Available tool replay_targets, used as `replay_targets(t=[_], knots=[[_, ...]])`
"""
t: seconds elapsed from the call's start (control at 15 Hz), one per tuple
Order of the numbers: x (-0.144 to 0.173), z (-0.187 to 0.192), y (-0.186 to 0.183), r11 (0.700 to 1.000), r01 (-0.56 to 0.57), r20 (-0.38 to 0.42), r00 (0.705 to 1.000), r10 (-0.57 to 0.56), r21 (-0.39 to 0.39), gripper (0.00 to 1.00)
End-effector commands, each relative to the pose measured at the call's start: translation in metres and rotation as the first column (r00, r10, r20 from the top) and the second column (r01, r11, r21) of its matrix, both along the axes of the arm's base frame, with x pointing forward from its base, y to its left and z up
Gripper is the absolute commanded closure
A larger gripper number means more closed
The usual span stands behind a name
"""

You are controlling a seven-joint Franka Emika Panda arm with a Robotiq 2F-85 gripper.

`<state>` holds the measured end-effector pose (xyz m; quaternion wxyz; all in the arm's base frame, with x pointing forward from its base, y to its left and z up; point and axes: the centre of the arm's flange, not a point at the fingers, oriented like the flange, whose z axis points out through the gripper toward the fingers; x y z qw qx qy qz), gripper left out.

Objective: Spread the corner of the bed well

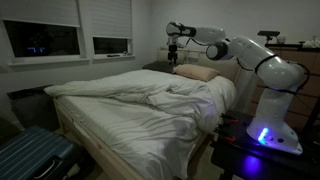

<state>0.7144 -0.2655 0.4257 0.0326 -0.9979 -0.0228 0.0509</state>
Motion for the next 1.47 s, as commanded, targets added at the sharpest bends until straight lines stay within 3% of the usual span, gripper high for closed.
replay_targets(t=[0.0,0.6,0.73,1.0,1.4], knots=[[-0.050,-0.046,0.047,0.995,0.103,-0.086,0.991,-0.103,0.006,0.00],[-0.062,-0.123,0.090,0.956,0.277,-0.353,0.889,-0.292,-0.094,0.00],[-0.068,-0.137,0.091,0.932,0.294,-0.383,0.853,-0.356,-0.211,0.00],[-0.075,-0.163,0.082,0.854,0.321,-0.356,0.806,-0.473,-0.408,0.00],[-0.073,-0.186,0.062,0.722,0.274,-0.178,0.857,-0.483,-0.636,0.00]])
